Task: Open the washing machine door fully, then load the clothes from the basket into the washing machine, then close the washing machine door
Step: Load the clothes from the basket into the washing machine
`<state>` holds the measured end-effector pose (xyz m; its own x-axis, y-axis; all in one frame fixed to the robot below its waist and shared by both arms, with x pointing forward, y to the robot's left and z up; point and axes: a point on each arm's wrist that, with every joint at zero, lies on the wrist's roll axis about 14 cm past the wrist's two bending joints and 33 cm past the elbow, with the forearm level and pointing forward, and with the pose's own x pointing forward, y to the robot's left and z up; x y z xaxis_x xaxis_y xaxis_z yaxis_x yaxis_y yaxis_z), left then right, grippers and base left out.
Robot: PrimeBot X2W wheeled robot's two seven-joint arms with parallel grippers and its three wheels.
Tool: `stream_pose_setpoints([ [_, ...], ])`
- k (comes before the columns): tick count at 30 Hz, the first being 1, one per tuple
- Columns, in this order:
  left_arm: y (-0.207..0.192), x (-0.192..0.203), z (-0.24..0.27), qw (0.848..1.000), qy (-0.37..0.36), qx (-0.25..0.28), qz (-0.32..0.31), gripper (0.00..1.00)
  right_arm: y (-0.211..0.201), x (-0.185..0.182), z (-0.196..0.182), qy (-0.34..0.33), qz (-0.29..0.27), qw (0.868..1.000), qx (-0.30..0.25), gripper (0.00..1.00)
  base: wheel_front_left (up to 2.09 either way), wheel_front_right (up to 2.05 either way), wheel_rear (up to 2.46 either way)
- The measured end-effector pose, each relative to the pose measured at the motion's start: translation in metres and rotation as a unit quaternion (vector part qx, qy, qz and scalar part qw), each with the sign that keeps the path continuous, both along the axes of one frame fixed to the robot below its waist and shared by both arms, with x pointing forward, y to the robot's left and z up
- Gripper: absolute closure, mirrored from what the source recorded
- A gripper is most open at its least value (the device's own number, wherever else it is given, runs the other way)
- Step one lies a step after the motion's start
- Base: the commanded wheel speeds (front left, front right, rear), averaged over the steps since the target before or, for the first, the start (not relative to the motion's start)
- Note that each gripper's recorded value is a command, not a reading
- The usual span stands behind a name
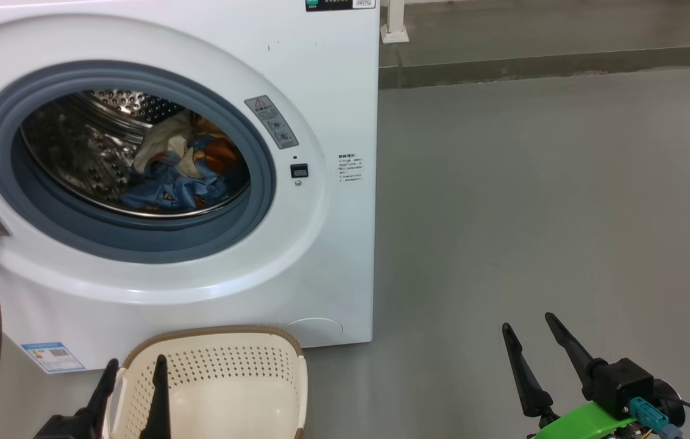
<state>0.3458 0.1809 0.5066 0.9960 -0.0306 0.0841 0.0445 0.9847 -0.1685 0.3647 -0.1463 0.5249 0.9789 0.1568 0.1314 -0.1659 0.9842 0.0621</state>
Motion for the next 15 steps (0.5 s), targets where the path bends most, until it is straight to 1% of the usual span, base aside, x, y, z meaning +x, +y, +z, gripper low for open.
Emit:
stream_pose_setpoints([
  [15,-0.0017,0.0025,-0.0034,1.0,0.004,0.003,-0.004,0.0,-0.0031,0.001,-0.003,0.004,-0.005,1.0,0.0,0.0,0.0,0.0,0.0],
])
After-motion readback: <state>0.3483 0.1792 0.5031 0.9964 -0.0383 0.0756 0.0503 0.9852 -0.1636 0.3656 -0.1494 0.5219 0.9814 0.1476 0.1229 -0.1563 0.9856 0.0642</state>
